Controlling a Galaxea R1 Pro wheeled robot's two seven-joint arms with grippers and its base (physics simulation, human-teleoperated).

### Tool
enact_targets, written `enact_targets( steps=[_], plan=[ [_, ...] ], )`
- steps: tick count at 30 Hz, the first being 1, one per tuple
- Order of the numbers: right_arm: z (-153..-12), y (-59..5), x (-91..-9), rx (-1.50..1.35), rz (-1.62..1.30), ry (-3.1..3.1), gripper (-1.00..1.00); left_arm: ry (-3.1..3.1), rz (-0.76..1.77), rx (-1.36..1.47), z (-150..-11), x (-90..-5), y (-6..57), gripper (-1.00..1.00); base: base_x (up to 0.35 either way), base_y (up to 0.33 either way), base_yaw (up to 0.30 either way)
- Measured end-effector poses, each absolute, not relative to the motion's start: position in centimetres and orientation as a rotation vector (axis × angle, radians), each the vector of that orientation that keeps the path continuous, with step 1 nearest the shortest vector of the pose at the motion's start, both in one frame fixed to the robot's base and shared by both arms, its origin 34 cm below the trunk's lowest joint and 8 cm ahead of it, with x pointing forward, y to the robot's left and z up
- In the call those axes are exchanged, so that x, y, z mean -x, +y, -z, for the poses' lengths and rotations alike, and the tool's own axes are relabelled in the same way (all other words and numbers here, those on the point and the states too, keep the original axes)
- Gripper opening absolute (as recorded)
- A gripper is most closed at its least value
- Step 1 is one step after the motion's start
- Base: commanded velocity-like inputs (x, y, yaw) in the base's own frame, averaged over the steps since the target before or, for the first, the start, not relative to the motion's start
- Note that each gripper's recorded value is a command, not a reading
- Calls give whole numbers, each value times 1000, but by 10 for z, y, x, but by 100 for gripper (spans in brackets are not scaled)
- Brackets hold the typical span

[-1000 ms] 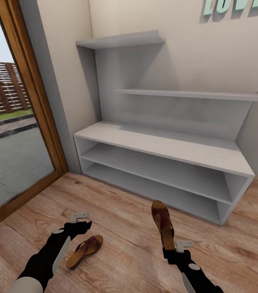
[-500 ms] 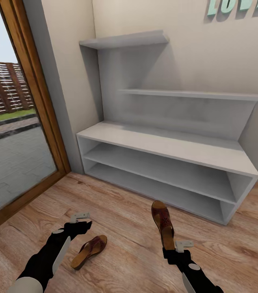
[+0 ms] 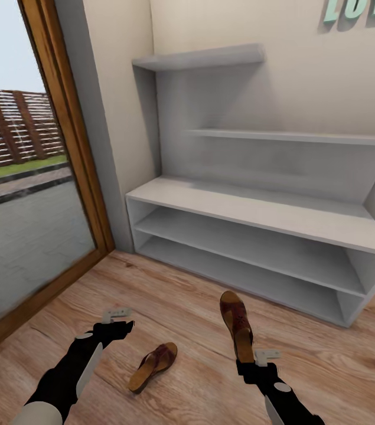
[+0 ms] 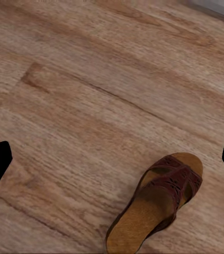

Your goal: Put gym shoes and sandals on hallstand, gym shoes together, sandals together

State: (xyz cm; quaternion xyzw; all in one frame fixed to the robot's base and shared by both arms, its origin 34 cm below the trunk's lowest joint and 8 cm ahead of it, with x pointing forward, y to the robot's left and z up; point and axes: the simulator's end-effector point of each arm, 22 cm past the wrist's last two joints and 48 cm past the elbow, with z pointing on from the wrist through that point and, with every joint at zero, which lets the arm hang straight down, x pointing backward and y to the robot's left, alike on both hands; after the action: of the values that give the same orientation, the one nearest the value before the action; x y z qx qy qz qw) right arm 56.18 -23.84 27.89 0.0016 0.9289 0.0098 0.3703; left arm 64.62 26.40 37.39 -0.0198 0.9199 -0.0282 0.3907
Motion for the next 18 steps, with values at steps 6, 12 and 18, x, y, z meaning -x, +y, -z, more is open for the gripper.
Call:
enact_targets(
  steps=[6, 12, 18],
  plan=[
    [-279, -238, -562, -4, -25, 2383, -100, 2337, 72, 50, -374, -646, 264, 100, 17, 176, -140],
    [-279, -239, -562, -4, -25, 2383, -100, 2337, 72, 50, -374, -646, 264, 100, 2, 30, -274],
    [-279, -239, -562, -5, -25, 2383, -100, 2337, 72, 50, -374, -646, 264, 100, 0, 3, -291]
  ],
)
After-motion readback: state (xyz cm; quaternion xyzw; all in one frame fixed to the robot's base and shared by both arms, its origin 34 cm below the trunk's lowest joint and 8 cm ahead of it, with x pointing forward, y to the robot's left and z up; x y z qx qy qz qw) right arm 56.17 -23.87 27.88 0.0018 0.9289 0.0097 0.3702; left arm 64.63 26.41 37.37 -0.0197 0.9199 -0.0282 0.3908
